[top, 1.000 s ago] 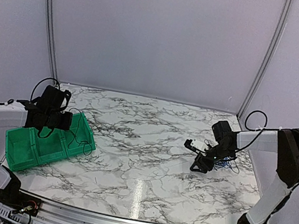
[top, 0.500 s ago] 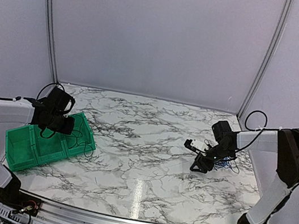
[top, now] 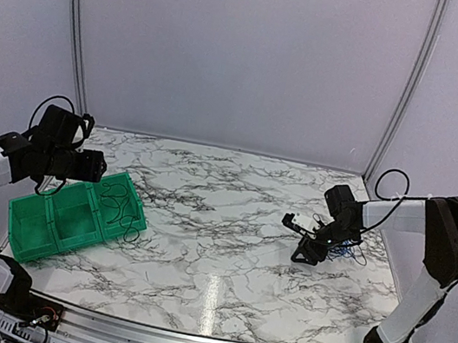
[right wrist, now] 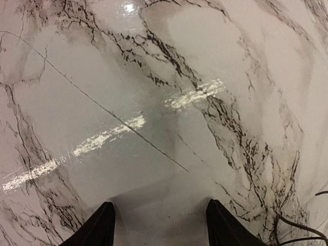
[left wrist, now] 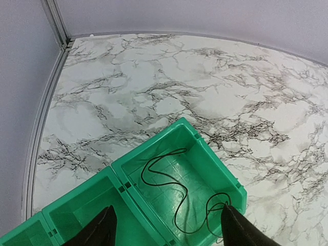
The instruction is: Untangle the cables
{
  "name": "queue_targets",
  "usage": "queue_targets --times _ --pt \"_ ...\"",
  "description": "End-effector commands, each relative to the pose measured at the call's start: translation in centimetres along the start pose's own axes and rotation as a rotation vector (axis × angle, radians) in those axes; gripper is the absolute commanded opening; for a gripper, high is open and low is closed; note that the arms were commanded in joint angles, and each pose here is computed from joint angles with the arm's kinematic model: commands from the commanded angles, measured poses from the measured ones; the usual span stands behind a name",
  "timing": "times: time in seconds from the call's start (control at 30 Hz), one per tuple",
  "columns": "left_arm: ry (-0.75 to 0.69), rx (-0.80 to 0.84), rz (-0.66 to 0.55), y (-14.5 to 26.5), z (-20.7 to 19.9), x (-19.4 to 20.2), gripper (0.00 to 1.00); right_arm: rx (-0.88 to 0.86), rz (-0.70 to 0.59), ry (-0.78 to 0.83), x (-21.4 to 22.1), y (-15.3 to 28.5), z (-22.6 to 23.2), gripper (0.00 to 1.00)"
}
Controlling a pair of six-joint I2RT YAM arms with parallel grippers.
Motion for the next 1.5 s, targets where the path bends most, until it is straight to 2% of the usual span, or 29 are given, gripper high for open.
queue_targets --times 0.0,0.1,0.2,0.33,0.47,0.6,0.67,0.8,0.93,1.23,1.33,1.4,1.47 --pt "0.011 0.052 0.084 1.2 -0.2 0.1 0.71 0.006 0.126 -0.012 2.0 -0.8 0.6 0.61" --pt "0.049 0.154 0.094 1.6 -1.1 0.3 0.65 0.008 0.128 -0.009 2.0 -0.7 0.6 0.61" --pt "0.071 0.277 0.156 1.1 -3.1 1.4 0.58 0.009 0.128 -0.008 2.0 -0.7 0.6 0.61" --pt "-0.013 0.311 0.197 1.1 -6.2 2.7 0.52 0.01 0.13 -0.008 2.0 -0.8 0.6 0.61" --pt "-0.096 0.362 0.281 0.5 -8.9 4.4 0.53 0.005 0.141 -0.008 2.2 -1.0 0.7 0.61" --pt "-0.171 0.124 0.292 -0.3 -8.0 5.0 0.6 0.002 0.146 -0.006 2.2 -1.1 0.8 0.61" --pt "-0.163 0.01 0.246 0.0 -6.9 4.3 0.63 0.003 0.147 -0.006 2.2 -1.2 0.8 0.61" --pt "-0.169 -0.067 0.195 0.4 -6.1 3.4 0.65 0.003 0.15 -0.007 2.3 -1.2 0.8 0.61" --pt "-0.242 -0.135 0.235 -0.9 -6.0 3.2 0.64 0.001 0.152 -0.006 2.3 -1.3 0.8 0.61" --pt "-0.336 -0.231 0.367 -4.8 -5.1 3.3 0.44 0.01 0.149 -0.005 2.3 -1.1 0.8 0.61" --pt "-0.362 -0.239 0.393 -5.7 -4.9 3.2 0.33 0.009 0.156 -0.005 2.4 -1.2 0.8 0.61" --pt "-0.375 -0.239 0.407 -6.3 -4.9 3.0 0.29 0.01 0.158 -0.005 2.4 -1.2 0.8 0.61" --pt "-0.392 -0.226 0.421 -6.9 -5.2 2.8 0.18 0.012 0.159 -0.006 2.4 -1.2 0.8 0.61"
Point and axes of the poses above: each gripper's point midway between its finger pads, its own y axis back along the fingers, its own z axis along the line the jaws close on, x = y × z, the point moved 8 cm from there along y, back along the fingers, and after that the axes turned 13 degrees about -y, right-handed, at the moved point
